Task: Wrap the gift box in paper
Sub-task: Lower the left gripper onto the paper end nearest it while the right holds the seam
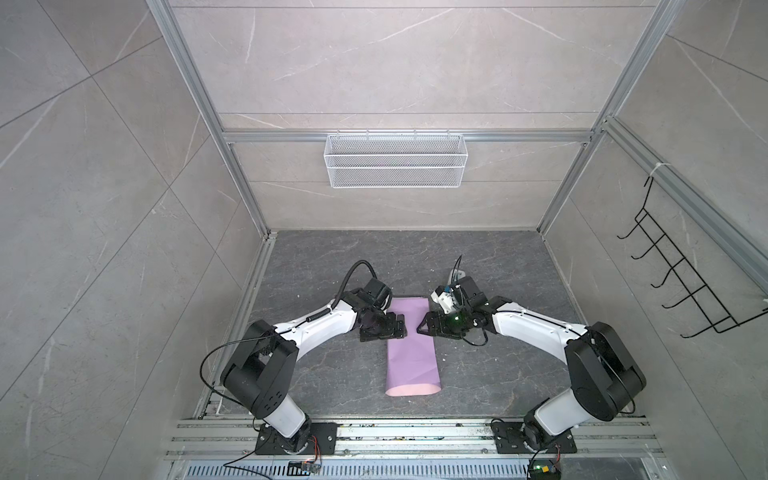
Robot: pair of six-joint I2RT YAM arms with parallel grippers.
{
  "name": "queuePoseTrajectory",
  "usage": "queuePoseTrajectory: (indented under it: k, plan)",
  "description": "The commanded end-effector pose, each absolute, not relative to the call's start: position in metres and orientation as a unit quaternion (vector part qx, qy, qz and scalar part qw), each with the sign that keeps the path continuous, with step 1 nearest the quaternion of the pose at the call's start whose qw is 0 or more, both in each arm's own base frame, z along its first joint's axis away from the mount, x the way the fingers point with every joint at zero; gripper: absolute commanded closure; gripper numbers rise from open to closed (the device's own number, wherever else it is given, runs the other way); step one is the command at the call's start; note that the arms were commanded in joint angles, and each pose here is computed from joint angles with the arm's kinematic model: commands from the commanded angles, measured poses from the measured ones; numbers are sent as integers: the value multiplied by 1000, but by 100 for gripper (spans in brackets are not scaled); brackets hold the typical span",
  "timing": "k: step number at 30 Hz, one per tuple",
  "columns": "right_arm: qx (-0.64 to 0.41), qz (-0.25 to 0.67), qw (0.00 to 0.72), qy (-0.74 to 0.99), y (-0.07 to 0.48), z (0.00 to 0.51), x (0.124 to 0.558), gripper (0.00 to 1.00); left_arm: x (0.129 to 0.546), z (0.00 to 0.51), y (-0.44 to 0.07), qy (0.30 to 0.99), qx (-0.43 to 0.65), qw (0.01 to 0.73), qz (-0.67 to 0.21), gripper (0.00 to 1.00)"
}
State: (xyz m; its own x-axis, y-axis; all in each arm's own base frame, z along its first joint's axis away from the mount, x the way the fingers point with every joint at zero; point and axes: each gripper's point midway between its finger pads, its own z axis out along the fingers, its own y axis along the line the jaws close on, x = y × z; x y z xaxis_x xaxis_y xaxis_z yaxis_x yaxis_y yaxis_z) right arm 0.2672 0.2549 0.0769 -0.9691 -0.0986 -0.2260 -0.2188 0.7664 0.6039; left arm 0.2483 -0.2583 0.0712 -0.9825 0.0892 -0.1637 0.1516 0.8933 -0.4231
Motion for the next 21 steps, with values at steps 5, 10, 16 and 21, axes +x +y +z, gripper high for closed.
queuePoseTrajectory:
  k: [5,10,16,21]
  plan:
    - [-84,291,70,950,237,54,263,20,245,55,-248,979,53,58,-190,6]
    - [-80,275,58,956,226,42,256,21,251,66,-252,976,51,73,-200,6]
    - [-77,273,53,957,223,37,252,22,257,92,-259,963,52,113,-238,4]
    - [-77,273,52,957,223,36,252,22,254,95,-257,955,48,107,-274,2]
